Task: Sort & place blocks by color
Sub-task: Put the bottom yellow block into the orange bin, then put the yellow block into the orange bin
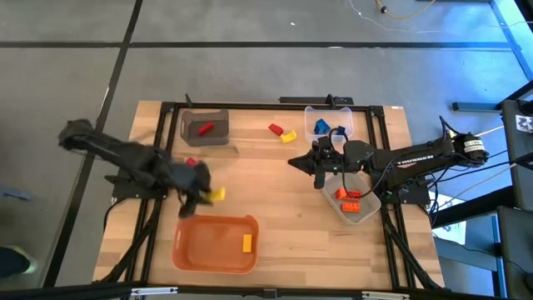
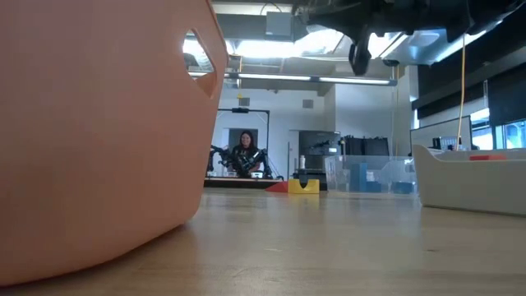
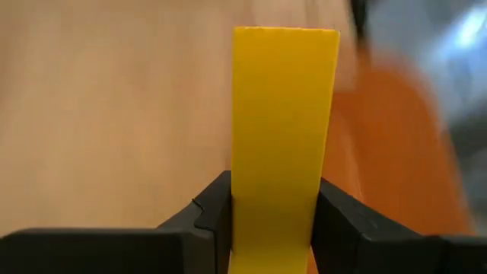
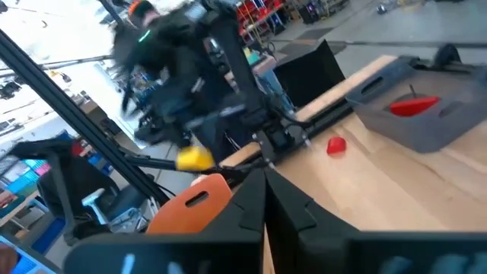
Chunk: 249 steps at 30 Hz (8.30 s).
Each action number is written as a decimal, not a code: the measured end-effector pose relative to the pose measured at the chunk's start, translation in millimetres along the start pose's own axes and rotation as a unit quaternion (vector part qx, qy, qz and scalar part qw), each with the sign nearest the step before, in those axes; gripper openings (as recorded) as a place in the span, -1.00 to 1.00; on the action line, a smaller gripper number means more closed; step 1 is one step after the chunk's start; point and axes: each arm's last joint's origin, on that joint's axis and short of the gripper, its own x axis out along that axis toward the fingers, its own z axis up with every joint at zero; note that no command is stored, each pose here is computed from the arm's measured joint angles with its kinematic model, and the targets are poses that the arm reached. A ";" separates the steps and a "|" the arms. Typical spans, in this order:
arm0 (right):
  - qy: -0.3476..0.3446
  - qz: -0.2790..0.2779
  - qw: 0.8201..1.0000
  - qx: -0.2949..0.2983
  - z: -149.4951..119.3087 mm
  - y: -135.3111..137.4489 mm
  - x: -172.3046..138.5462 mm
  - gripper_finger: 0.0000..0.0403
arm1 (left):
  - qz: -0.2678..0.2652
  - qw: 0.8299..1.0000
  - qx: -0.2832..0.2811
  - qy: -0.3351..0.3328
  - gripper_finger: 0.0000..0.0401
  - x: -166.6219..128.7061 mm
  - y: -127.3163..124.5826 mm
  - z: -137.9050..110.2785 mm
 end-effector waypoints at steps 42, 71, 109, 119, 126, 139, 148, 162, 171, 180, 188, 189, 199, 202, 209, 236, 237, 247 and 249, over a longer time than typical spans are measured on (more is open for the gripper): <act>0.077 -0.006 0.997 0.005 -11.8 -5.6 -0.8 -1.00 | -0.040 0.941 0.040 0.334 0.67 120.1 -54.1 -23.4; 0.065 -0.022 0.996 -0.052 19.8 15.7 8.2 -1.00 | 0.002 0.894 -0.088 -0.440 0.60 -28.3 66.6 16.7; 0.228 -0.516 0.825 0.016 -12.8 -158.0 121.1 0.26 | 0.046 0.854 -0.130 -0.501 0.60 -37.6 68.3 20.9; 0.209 -0.538 0.817 0.010 -25.5 -173.5 127.3 0.10 | 0.053 0.847 -0.145 -0.509 0.60 -38.4 68.9 21.2; 0.208 -0.543 0.813 0.017 -27.0 -182.3 127.2 -0.13 | 0.060 0.841 -0.150 -0.516 0.60 -39.4 69.2 21.6; 0.283 -0.441 0.850 -0.057 -23.7 -110.3 113.8 -0.87 | 0.058 0.837 -0.148 -0.523 0.60 -43.3 68.2 21.1; 0.174 -0.125 0.977 -0.015 -45.1 -4.7 53.6 -0.87 | 0.045 0.843 -0.131 -0.519 0.60 -45.1 66.2 20.5; -0.048 -0.008 0.980 0.191 -23.3 34.2 44.2 -0.87 | 0.102 0.881 0.019 -0.461 0.60 -25.9 64.2 21.4; -0.101 -0.015 0.972 0.212 -3.9 48.8 79.0 -0.87 | 0.121 0.915 0.062 -0.381 0.60 23.6 46.4 28.0; -0.098 -0.012 0.966 0.241 -7.6 52.3 108.2 -0.87 | 0.186 0.901 0.055 -0.389 0.60 38.8 40.9 47.8; -0.104 -0.002 0.955 0.278 -8.0 52.3 109.8 -0.87 | 0.208 0.893 0.109 -0.384 0.57 37.6 37.4 53.9; -0.105 0.000 0.954 0.281 -7.6 52.5 109.8 -0.87 | 0.215 0.892 0.106 -0.384 0.55 37.3 37.8 53.9; -0.120 -0.005 0.944 0.307 -5.5 49.1 110.6 -0.87 | 0.226 0.887 0.106 -0.387 -0.27 36.6 37.9 54.5; -0.122 -0.007 0.939 0.321 -4.8 47.7 110.8 -0.85 | 0.231 0.887 0.111 -0.384 -0.41 36.8 38.1 54.2; -0.119 -0.010 0.943 0.310 -4.4 47.4 110.3 -0.65 | 0.225 0.892 0.099 -0.380 -0.41 31.9 38.1 51.9; 0.133 -0.274 0.952 0.004 37.1 37.1 -21.1 -0.52 | 0.036 0.919 -0.034 -0.391 -0.41 -56.6 31.9 13.6; 0.125 -0.264 0.956 -0.006 38.4 39.4 -23.4 -0.52 | 0.037 0.919 -0.035 -0.392 -0.41 -56.4 31.9 14.0; 0.109 -0.243 0.963 -0.039 45.1 42.0 -29.8 -0.52 | -0.032 0.949 -0.051 -0.310 -0.41 -43.9 19.0 20.2; 0.111 -0.247 0.962 -0.039 45.2 40.8 -30.0 -0.52 | -0.040 0.971 -0.042 -0.233 -0.41 -35.1 8.8 25.1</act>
